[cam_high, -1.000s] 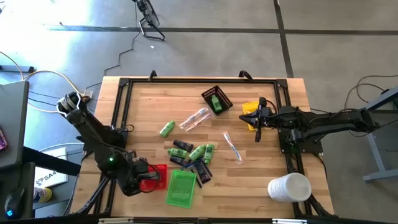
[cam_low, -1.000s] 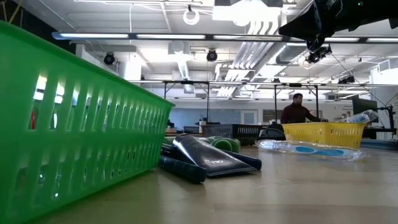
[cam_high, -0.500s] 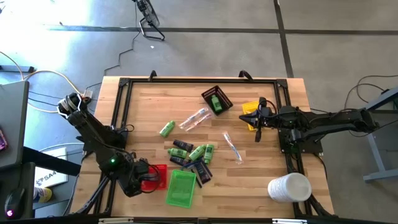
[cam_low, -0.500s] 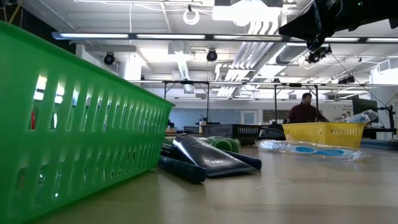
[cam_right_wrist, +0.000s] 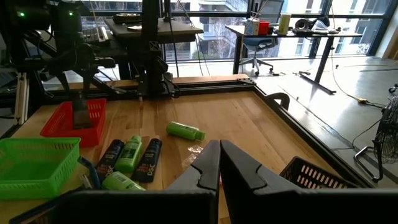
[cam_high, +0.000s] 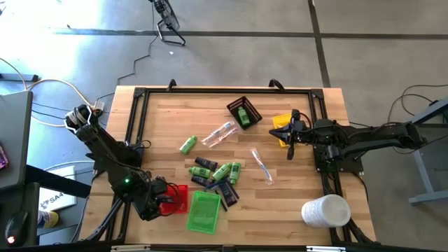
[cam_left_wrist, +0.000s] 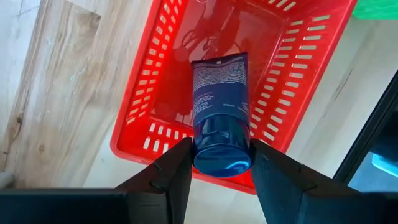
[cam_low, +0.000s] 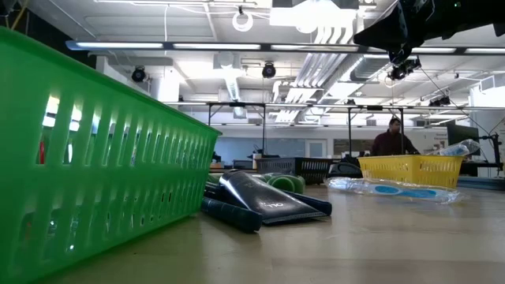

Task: Pick & Place Travel size toiletries
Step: Put the shave cream into the red bin, then put the shampoo into the black bin

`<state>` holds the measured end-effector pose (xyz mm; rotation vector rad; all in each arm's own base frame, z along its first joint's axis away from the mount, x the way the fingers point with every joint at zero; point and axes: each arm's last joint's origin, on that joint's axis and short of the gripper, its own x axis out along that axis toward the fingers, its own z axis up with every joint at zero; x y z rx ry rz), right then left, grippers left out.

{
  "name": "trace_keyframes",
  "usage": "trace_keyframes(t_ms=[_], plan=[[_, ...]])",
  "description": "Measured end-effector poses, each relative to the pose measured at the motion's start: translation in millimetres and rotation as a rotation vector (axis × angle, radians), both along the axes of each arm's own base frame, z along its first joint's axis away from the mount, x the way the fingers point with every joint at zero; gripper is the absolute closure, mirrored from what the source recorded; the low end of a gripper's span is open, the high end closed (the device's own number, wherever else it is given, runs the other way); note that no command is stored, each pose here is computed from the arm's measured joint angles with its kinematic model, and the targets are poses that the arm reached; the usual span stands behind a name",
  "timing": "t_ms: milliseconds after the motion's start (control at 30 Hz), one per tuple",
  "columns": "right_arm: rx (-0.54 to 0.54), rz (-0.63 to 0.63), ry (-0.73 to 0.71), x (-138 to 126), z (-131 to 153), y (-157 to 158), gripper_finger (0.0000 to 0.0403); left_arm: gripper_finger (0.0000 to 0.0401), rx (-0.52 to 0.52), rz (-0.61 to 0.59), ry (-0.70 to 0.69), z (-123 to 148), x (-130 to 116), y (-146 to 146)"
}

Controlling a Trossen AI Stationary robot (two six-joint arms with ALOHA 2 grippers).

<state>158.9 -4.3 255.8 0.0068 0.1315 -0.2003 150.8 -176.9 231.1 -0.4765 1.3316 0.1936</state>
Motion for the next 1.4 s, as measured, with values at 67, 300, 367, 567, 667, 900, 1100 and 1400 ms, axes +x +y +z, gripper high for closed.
trace_keyframes(t_ms=[67, 300, 367, 567, 667, 900, 1100, 1400], plan=[[0.0, 0.0, 0.0, 0.0, 0.0, 0.0, 0.0399, 0.0253, 0.008, 0.005, 0.004, -0.2, -0.5, 0.7], [-0.001, 0.0, 0.0, 0.0, 0.0, 0.0, 0.0399, 0.0253, 0.037, 0.04, -0.026, -0.1, 0.2, 2.2], [-0.001, 0.0, 0.0, 0.0, 0.0, 0.0, 0.0399, 0.0252, 0.032, 0.067, -0.024, -0.1, 0.2, 2.2], [-0.001, 0.0, 0.0, 0.0, 0.0, 0.0, 0.0399, 0.0253, 0.028, 0.065, -0.021, -0.1, 0.1, 2.1], [-0.001, 0.0, 0.0, 0.0, 0.0, 0.0, 0.0399, 0.0252, 0.029, 0.063, -0.022, -0.1, 0.2, 2.0], [0.0, 0.0, 0.0, 0.0, 0.0, 0.0, 0.0399, 0.0253, -0.03, 0.217, -0.014, 0.5, 1.3, 0.6], [0.0, 0.003, 0.0, 0.0, 0.0, 0.1, 0.0399, 0.0253, -0.041, 0.245, -0.009, 0.5, 1.4, 0.3], [-0.003, 0.004, 0.001, 0.0, 0.0, 0.1, 0.0399, 0.0253, 0.052, 0.203, -0.121, 1.2, 4.0, 2.9]])
